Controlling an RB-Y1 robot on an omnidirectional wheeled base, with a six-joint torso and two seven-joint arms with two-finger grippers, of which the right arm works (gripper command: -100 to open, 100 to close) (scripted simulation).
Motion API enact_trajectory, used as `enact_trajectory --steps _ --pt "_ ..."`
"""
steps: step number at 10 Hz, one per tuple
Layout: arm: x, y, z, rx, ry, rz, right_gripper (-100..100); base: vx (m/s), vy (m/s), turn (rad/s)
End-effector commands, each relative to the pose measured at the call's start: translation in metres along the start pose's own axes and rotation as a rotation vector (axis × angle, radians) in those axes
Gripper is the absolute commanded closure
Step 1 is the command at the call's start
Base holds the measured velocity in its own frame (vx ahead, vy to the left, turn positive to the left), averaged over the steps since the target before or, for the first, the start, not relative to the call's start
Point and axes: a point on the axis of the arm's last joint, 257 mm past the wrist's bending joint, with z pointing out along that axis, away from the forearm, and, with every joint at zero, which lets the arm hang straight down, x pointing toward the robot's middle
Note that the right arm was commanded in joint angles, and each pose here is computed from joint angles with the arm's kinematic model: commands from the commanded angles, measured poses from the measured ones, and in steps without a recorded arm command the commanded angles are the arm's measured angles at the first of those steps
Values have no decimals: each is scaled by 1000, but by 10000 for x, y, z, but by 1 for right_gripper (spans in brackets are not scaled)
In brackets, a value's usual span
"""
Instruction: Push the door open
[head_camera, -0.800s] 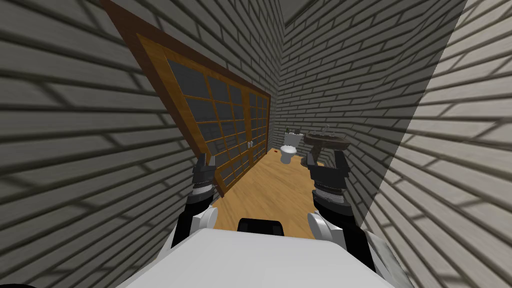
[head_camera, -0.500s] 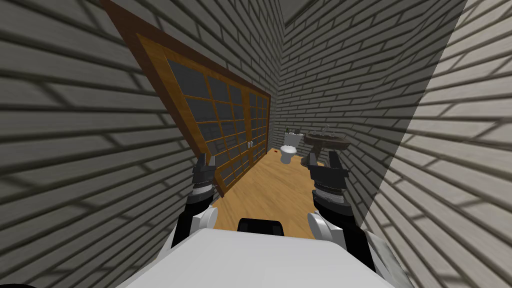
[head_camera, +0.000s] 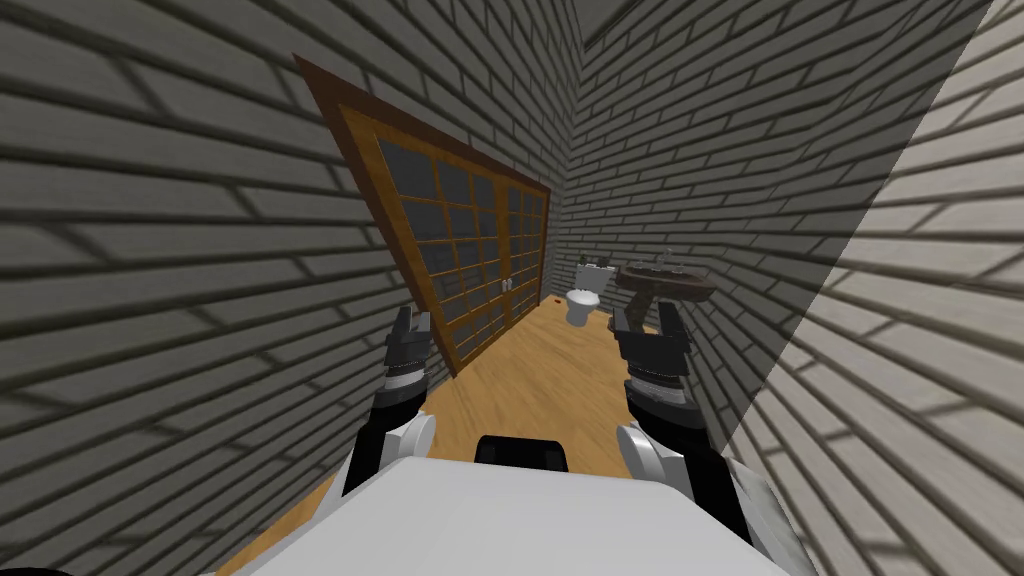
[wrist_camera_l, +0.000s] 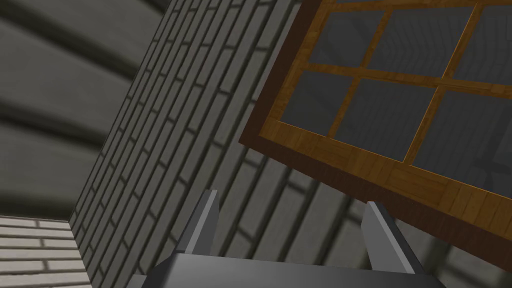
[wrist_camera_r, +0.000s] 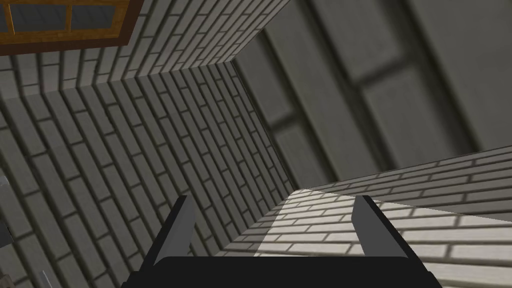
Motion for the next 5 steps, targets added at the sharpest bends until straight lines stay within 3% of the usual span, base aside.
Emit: enact_trajectory --steps 1,3,5 --pt "-6 -48 3 12 5 -8 -100 -238 -47 168" --pt "-18 -109 0 29 12 -21 -100 -249 -45 188" --pt "-49 -223 -8 61 21 -44 -100 -172 -42 248"
